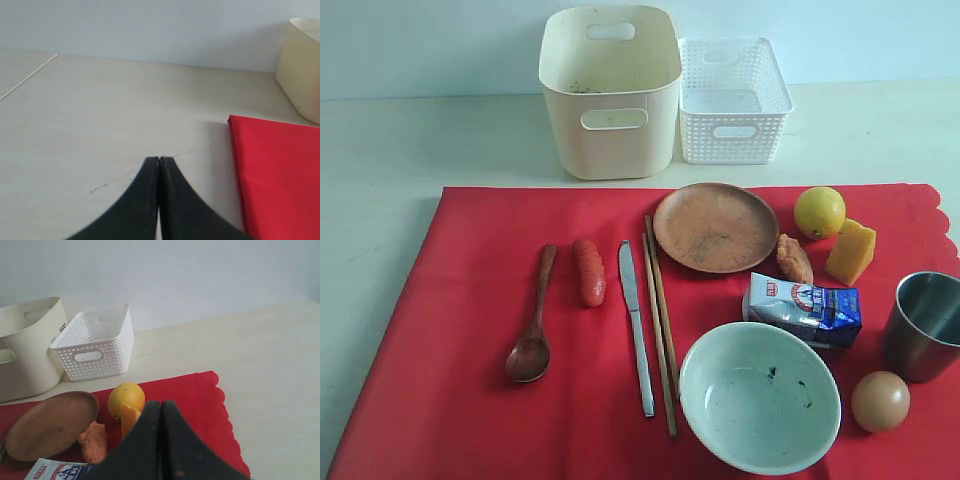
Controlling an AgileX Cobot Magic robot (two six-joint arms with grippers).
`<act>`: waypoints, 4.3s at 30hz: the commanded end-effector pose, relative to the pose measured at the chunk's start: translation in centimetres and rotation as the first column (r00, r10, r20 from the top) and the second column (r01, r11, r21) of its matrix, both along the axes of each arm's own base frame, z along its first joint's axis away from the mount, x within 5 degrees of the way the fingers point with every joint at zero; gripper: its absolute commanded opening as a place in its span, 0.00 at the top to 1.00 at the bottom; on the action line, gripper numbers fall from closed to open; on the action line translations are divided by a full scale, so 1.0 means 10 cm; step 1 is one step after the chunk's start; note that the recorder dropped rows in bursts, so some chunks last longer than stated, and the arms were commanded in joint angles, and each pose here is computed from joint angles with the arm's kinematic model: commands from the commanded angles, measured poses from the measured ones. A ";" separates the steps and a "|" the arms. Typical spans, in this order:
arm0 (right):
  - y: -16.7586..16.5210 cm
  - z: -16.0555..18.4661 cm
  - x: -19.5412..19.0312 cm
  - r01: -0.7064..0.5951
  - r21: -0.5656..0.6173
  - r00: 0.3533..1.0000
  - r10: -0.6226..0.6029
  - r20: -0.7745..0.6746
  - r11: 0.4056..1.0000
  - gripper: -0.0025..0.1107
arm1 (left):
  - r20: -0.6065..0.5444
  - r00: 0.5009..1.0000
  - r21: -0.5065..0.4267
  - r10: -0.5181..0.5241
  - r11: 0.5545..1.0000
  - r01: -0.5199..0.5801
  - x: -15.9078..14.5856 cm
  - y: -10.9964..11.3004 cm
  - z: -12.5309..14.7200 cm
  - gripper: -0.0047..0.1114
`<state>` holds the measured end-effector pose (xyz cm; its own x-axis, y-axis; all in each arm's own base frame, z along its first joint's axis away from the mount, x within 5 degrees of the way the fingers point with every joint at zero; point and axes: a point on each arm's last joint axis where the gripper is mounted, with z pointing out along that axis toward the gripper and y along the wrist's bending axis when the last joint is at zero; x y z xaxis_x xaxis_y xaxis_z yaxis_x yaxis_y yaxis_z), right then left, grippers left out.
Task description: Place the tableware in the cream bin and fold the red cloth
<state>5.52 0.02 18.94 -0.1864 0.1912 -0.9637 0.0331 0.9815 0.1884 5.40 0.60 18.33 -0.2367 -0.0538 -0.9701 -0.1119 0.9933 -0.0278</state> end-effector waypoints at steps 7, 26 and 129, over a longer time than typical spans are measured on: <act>0.00 0.01 0.00 0.002 -0.016 1.000 -0.002 0.028 1.000 0.98 | 0.012 1.000 -0.003 0.004 1.000 -0.004 0.00 0.00 0.01 0.95; -0.01 0.34 -0.01 -0.001 0.052 0.925 -0.019 0.380 0.999 0.98 | 0.012 1.000 -0.003 0.004 1.000 -0.004 0.00 0.00 0.01 0.95; 0.65 0.33 3.95 -0.125 0.134 0.877 0.173 -0.449 0.983 0.98 | 0.012 1.000 -0.003 0.004 1.000 -0.004 0.00 0.00 0.01 0.95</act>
<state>43.67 6.25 21.92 -0.6424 0.2234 -0.7331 0.0104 0.9590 0.2831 5.40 0.60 18.33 -0.2367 -0.0538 -0.9701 -0.1119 0.9933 -0.0278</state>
